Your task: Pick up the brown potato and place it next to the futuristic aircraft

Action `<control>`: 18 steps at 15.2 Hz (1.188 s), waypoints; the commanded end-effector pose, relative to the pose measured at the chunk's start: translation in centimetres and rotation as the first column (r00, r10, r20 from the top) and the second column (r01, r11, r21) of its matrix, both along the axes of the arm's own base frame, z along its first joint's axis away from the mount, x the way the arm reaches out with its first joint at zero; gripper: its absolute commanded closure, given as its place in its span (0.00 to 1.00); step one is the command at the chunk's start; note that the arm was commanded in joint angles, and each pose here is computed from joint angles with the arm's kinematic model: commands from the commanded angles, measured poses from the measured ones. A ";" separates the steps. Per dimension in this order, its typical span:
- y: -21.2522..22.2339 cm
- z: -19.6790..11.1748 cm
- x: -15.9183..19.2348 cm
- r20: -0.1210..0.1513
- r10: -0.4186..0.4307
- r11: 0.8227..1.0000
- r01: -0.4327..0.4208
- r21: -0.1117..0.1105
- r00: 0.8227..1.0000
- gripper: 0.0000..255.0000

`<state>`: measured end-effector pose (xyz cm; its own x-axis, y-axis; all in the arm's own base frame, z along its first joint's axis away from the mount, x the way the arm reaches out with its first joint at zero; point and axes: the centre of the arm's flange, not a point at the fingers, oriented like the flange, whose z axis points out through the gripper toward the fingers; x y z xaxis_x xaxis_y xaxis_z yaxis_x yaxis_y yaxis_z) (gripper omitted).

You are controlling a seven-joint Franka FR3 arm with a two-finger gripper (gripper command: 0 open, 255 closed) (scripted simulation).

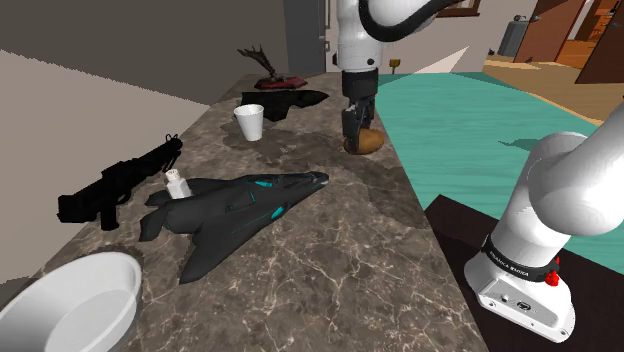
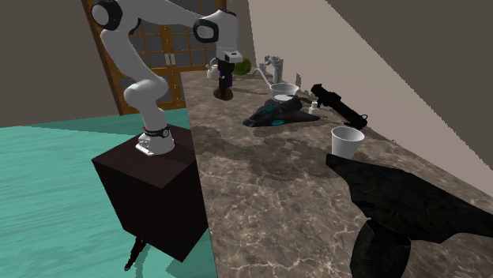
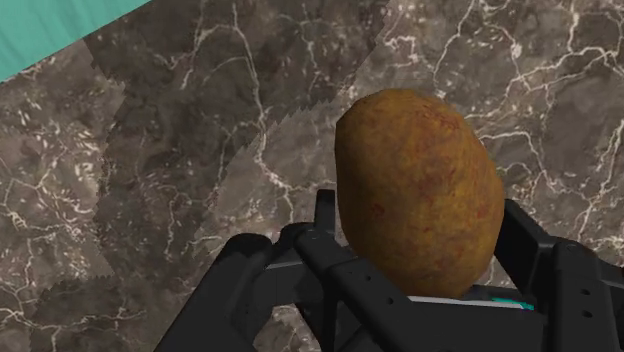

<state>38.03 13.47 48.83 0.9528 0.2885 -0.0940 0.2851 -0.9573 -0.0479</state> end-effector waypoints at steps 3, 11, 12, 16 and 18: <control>3.3 0.0 -4.3 0.000 -0.001 1.000 0.001 0.000 1.000 1.00; 5.8 -2.6 -7.4 0.000 -0.001 1.000 0.001 0.000 1.000 1.00; 5.8 -3.1 -7.4 0.000 -0.001 1.000 0.001 0.000 1.000 1.00; 5.8 -5.2 -7.4 0.000 -0.001 1.000 0.001 0.000 1.000 1.00; 5.8 -6.3 -7.4 0.000 -0.001 1.000 0.001 0.000 1.000 1.00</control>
<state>30.64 19.19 43.06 0.9533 0.2870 -0.0944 0.2837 -0.9577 -0.0474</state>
